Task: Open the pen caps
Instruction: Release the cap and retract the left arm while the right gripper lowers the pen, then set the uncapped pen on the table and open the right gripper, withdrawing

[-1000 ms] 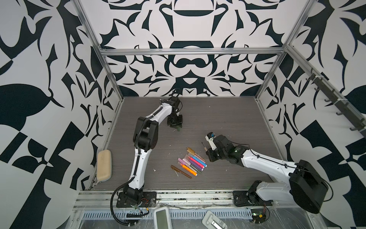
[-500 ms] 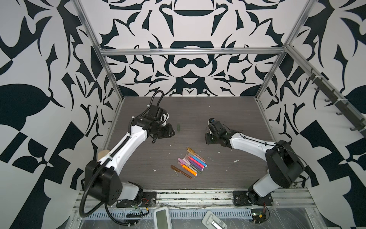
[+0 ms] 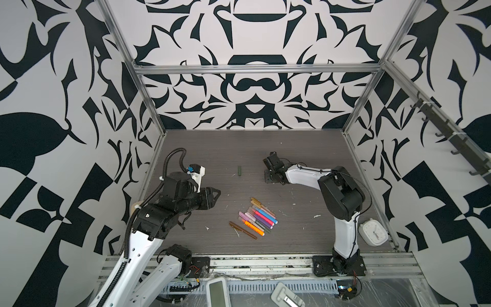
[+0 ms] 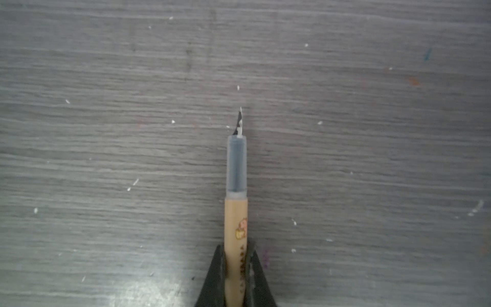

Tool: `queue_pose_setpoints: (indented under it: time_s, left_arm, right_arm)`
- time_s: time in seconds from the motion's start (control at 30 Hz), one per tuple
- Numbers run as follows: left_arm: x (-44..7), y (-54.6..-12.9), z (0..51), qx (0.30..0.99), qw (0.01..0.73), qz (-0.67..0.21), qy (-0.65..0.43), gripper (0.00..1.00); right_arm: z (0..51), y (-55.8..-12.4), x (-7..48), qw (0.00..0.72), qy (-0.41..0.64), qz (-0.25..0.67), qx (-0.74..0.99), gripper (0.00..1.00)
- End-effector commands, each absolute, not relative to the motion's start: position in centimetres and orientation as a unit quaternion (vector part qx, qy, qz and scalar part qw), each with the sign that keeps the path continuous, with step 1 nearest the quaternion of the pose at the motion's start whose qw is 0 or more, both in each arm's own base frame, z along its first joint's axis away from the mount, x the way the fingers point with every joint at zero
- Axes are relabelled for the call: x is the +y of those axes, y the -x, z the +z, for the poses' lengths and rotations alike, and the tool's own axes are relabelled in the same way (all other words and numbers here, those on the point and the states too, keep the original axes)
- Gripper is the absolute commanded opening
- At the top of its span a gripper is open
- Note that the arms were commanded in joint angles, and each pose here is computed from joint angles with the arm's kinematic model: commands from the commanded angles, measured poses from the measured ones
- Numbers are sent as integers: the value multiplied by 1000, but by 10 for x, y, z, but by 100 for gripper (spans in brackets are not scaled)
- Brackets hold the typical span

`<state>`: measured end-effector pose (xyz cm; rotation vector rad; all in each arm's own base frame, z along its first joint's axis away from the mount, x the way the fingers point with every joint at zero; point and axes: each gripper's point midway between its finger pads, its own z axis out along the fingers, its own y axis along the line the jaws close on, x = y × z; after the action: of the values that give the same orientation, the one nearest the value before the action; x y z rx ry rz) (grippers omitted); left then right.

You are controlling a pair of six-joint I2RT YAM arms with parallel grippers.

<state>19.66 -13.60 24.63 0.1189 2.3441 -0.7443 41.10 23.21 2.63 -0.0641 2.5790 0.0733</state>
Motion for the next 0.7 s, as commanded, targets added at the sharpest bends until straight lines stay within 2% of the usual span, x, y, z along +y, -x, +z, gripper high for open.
queue_pose_setpoints:
  time_s: [0.0,0.13,0.33,0.53,0.67]
  left_arm:
    - [-133,-185,240,901,323,-285,-48,49]
    - [-129,-185,248,889,353,-287,-46,49]
    - [-126,-185,246,889,358,-283,-40,50]
    - [-126,-185,246,889,358,-282,-40,50]
    - [-126,-185,245,890,358,-282,-39,50]
  right_arm:
    - [49,-422,235,298,3,25,954,0]
    - [36,-428,240,271,13,13,963,0]
    - [23,-433,240,246,12,1,969,0]
    - [20,-432,236,240,4,1,971,23]
    - [20,-430,237,238,5,2,971,29]
